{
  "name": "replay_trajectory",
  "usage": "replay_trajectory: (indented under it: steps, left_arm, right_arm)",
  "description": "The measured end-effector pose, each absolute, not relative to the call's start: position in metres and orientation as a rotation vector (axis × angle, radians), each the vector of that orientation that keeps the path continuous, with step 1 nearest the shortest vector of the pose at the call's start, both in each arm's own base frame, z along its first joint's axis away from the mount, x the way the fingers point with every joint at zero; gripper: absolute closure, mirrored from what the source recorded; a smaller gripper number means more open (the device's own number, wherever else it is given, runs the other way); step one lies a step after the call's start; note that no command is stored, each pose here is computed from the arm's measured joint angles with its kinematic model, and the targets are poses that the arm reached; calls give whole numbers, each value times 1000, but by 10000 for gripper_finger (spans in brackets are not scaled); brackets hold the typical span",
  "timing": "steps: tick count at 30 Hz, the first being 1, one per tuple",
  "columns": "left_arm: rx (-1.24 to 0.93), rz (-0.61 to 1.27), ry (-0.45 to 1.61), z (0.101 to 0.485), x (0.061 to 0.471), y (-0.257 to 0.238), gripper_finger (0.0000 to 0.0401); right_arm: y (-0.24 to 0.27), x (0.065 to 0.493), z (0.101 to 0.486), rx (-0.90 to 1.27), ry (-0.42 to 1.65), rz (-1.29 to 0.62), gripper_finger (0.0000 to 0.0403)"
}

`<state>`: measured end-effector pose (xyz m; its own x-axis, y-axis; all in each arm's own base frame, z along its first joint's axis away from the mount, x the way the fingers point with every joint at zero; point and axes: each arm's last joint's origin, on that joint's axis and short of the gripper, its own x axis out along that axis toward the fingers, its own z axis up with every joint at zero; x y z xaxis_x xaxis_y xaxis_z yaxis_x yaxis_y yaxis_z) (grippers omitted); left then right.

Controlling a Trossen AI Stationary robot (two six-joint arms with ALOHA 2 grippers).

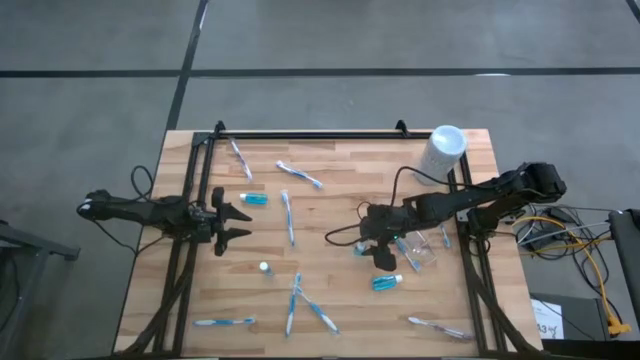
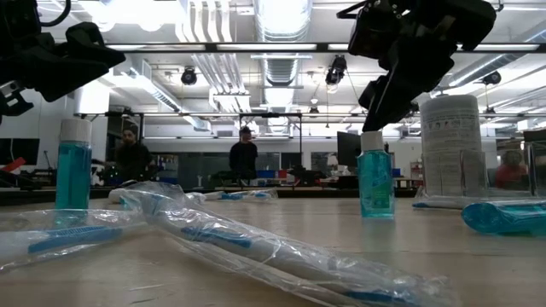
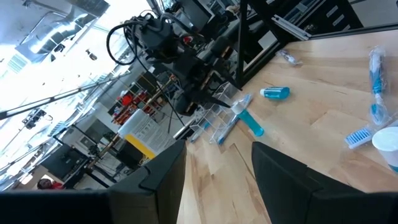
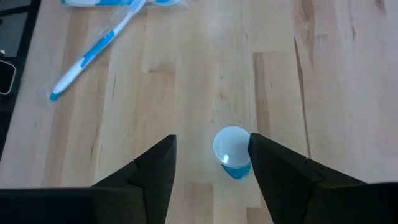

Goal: Pick & Place toothbrushing station
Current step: Put the blue mouthwash into the middle section of the transparent organizer

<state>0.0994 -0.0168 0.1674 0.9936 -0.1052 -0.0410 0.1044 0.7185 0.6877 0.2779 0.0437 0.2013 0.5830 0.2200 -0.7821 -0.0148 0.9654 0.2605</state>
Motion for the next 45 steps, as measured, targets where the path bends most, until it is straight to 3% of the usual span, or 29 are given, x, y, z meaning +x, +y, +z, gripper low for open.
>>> replay_trajectory:
  steps: [21,31,45]
  left_arm:
    - [760,-116,-1,167,99,-17,213]
    - [760,-115,-1,167,99,-17,213]
    - [760,-115,-1,167,99,-17,213]
  right_arm:
    - [43,278,195,226,960,102,202]
    - [45,283,190,373,961,32,202]
    - [46,284,185,1132,921,-447,202]
